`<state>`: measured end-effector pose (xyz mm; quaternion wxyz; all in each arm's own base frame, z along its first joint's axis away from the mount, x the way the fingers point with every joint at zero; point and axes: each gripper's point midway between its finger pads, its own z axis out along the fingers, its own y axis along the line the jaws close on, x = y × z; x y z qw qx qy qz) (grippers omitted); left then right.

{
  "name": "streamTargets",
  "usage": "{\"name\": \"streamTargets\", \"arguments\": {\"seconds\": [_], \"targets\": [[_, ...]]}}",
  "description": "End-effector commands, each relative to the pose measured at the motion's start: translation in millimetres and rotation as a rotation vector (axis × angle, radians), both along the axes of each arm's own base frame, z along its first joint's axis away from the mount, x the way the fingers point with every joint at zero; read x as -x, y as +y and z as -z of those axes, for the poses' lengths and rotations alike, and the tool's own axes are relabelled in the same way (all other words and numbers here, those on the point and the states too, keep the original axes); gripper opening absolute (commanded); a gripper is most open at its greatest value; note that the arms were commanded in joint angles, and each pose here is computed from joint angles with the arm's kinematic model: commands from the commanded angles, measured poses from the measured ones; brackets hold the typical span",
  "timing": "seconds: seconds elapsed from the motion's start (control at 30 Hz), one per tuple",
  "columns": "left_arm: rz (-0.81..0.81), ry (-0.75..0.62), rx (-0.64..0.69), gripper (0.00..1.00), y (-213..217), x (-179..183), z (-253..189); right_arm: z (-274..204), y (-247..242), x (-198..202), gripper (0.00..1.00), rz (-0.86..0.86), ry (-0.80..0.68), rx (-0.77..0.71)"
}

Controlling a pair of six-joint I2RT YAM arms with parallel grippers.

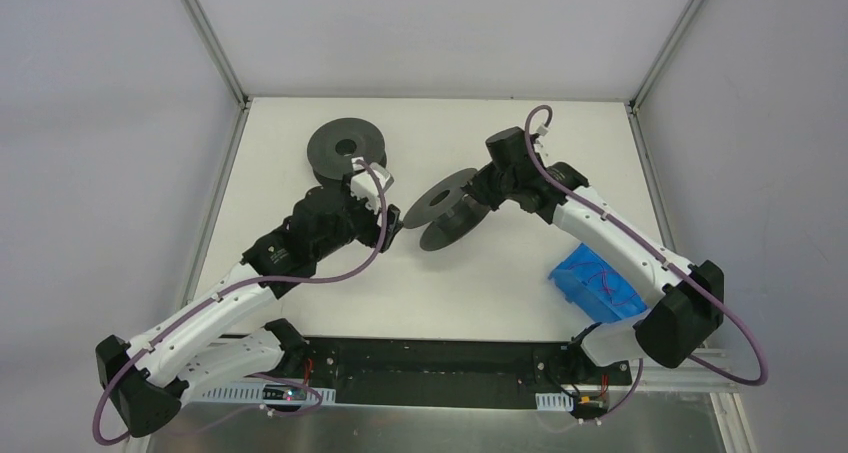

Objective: Wrap the cables
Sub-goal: Pick up the cable reel from the center of the board.

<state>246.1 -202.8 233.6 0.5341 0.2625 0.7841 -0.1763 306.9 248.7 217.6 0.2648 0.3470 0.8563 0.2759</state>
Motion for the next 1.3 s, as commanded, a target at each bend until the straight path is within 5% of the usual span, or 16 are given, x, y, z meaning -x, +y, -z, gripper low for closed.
{"name": "streamTargets", "arguments": {"seconds": [0.0,0.37,0.63,0.83,0.9,1.13,1.27], "targets": [[0.097,-0.187,0.026,0.71,-20,4,-28,-40,26,-9,0.00,0.057,-0.050,-0.134],[0.225,-0.232,-0.108,0.65,-48,10,-4,-47,47,2,0.00,0.018,-0.047,-0.192],[0.197,-0.214,-0.191,0.50,-49,-2,16,-50,53,8,0.00,-0.002,-0.059,-0.229],[0.206,-0.208,-0.194,0.09,-51,-2,19,-44,57,7,0.00,-0.035,-0.069,-0.219],[0.187,-0.210,-0.187,0.01,-48,-3,16,-44,55,6,0.11,-0.047,-0.085,-0.196],[0.058,-0.170,-0.214,0.00,-32,-14,13,-58,30,8,0.50,-0.065,-0.207,-0.099],[-0.010,-0.098,-0.249,0.00,-24,-18,17,-69,6,16,0.54,-0.096,-0.309,-0.008]]}}
